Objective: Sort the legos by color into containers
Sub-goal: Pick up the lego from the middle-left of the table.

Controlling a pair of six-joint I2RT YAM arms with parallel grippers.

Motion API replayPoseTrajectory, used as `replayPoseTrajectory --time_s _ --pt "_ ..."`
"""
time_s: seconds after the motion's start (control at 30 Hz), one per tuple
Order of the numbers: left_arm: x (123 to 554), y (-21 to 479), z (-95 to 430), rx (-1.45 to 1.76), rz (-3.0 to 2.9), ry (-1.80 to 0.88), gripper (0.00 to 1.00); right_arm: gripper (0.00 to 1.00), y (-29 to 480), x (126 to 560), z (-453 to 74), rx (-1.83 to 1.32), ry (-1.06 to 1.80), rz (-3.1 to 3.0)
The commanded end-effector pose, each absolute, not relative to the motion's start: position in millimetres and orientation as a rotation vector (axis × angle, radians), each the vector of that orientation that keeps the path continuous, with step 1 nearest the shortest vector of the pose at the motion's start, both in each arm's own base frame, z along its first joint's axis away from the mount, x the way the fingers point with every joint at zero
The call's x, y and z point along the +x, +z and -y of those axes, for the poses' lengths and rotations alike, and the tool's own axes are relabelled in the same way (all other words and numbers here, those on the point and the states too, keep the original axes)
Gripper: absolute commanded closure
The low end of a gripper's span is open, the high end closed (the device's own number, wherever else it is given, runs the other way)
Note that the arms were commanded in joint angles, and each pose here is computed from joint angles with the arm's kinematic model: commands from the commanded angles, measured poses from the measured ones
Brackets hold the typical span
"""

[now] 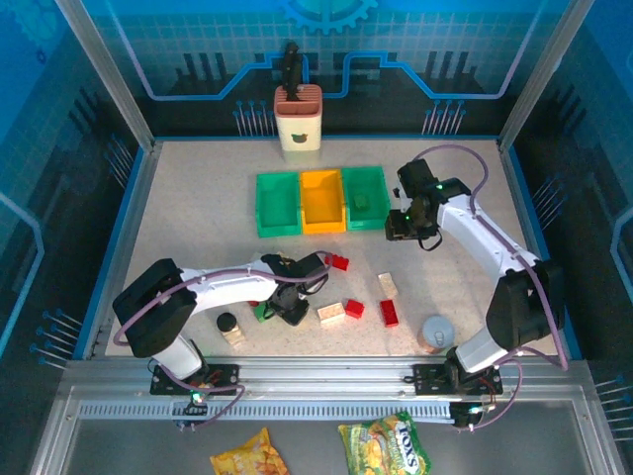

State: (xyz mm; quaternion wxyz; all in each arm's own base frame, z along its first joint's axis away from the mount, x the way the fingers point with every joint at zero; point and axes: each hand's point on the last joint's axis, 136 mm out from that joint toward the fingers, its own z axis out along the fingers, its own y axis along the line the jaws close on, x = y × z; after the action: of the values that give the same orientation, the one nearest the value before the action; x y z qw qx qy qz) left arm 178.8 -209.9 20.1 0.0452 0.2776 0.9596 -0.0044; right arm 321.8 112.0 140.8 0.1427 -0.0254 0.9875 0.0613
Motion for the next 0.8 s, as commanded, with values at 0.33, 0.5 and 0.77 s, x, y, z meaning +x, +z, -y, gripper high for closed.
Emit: replayPoseTrajectory --time_s 0.33,0.5,0.77 --pt "213.6 68.6 242.6 0.803 -2.784 -0.081 0.76 0.57 142.5 310.5 -89.9 -0.013 0.136 -2.844" --pt "235.2 84.4 263.0 0.827 -2.731 -0.126 0.76 0.57 144.3 307.2 -85.2 0.002 0.131 -2.840" --pt "281.9 107.5 295.9 0.836 -2.659 -0.192 0.76 0.57 151.6 298.6 -73.0 0.034 0.111 -2.827"
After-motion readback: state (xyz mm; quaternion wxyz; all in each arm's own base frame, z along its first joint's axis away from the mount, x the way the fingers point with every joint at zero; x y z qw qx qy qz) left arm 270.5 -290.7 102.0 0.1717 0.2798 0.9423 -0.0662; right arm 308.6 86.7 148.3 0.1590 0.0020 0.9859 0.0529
